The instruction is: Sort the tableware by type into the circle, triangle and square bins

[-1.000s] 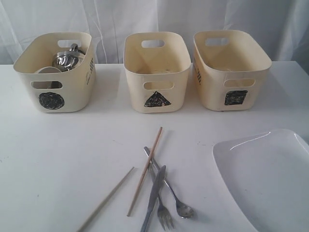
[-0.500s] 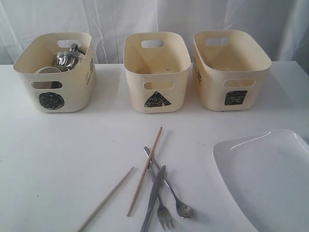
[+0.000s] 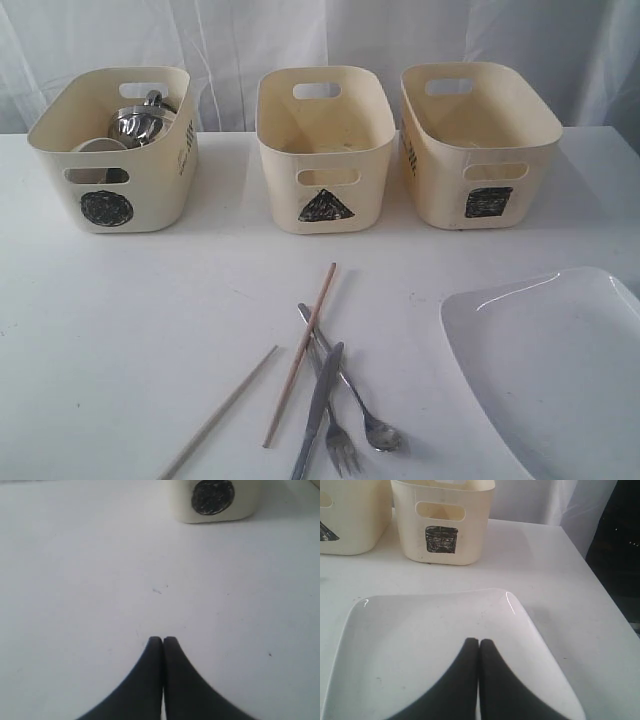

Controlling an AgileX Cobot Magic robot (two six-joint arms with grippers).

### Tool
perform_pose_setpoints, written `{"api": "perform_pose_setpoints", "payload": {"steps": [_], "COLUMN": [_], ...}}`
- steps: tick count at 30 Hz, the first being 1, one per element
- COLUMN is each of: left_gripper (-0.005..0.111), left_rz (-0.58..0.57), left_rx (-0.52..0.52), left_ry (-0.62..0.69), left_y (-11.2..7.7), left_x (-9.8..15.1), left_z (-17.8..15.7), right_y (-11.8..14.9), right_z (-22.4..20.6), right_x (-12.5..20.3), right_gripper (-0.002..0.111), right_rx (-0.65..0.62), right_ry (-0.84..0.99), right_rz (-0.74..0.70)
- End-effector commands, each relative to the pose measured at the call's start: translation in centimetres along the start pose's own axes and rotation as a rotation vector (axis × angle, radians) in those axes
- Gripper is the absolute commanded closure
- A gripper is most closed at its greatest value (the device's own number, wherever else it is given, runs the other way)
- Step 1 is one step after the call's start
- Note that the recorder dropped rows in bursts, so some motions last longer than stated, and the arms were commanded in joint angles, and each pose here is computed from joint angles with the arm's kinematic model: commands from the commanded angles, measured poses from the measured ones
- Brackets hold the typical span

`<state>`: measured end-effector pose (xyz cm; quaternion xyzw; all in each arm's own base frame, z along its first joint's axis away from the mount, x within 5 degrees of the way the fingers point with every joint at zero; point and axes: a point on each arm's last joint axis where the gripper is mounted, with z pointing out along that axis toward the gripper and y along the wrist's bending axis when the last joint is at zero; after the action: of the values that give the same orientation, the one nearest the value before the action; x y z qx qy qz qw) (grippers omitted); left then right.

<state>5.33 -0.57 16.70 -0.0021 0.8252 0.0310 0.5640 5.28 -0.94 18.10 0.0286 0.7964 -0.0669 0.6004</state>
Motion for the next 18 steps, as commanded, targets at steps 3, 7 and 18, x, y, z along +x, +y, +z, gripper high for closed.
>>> {"api": "perform_pose_setpoints", "payload": {"steps": [3,7,18], "left_gripper": [0.107,0.107,0.107], "left_rz": [-0.228,-0.180,-0.009], "left_rx": [-0.143,-0.113,0.124], "left_ry": [0.133,0.123,0.098], "left_y": [1.3,1.3,-0.3], "left_x": [1.5,1.4,1.1], "left_z": [-0.2,-0.2,-0.2], "right_y": [0.0,0.0,0.0], "right_z": [0.0,0.0,0.0], "right_x": [-0.1,-0.1,-0.1], "right_gripper": [0.108,0.108,0.108], "right_rx": [0.000,0.000,0.000], "right_ry": [-0.013,-0.013,-0.013], "right_rz": [-0.008,-0.008,-0.008]}}
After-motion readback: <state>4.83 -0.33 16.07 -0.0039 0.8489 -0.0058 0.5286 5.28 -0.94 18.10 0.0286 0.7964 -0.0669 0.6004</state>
